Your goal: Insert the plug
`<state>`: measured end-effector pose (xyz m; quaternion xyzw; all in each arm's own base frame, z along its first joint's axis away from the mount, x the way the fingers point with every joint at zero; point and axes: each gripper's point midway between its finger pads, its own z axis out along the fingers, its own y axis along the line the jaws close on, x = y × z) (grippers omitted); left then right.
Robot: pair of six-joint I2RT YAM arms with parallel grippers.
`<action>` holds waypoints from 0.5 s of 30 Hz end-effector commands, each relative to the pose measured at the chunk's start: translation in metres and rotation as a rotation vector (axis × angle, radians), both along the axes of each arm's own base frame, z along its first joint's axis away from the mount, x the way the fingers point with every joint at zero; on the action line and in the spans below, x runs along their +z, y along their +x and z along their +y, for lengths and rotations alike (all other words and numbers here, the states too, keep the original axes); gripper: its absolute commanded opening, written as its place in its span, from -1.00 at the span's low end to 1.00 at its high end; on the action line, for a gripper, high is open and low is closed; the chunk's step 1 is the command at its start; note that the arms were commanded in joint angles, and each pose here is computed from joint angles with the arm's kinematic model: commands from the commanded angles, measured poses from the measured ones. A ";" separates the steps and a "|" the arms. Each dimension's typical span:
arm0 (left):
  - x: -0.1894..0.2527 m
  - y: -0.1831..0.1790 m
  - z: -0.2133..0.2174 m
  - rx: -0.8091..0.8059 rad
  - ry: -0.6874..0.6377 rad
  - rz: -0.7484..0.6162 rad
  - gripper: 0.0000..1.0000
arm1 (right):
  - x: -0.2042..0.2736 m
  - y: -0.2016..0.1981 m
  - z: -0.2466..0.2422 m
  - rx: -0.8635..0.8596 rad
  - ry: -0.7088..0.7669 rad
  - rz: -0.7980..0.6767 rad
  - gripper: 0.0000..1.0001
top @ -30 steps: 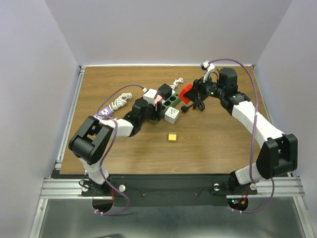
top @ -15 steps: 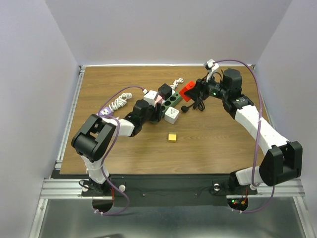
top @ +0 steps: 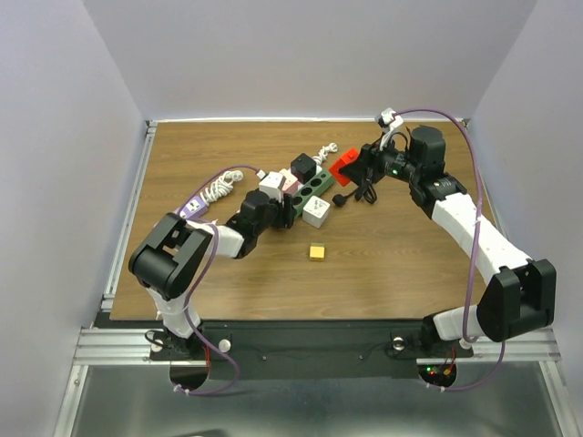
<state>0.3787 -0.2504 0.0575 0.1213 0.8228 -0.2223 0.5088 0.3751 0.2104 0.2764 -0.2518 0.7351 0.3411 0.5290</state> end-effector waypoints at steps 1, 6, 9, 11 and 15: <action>0.011 -0.017 0.018 0.043 -0.014 0.000 0.31 | 0.029 -0.001 0.008 0.038 0.054 -0.091 -0.98; 0.045 -0.026 0.036 0.106 -0.050 -0.080 0.33 | 0.032 -0.003 0.017 0.062 0.055 -0.100 -0.98; 0.066 -0.027 0.048 0.159 -0.059 -0.114 0.38 | 0.031 -0.005 0.020 0.072 0.057 -0.104 -0.98; 0.085 -0.026 0.070 0.266 -0.073 -0.159 0.49 | 0.031 -0.006 0.023 0.079 0.058 -0.107 -0.98; 0.109 -0.006 0.122 0.440 -0.089 -0.193 0.57 | 0.030 -0.009 0.024 0.094 0.062 -0.112 -0.98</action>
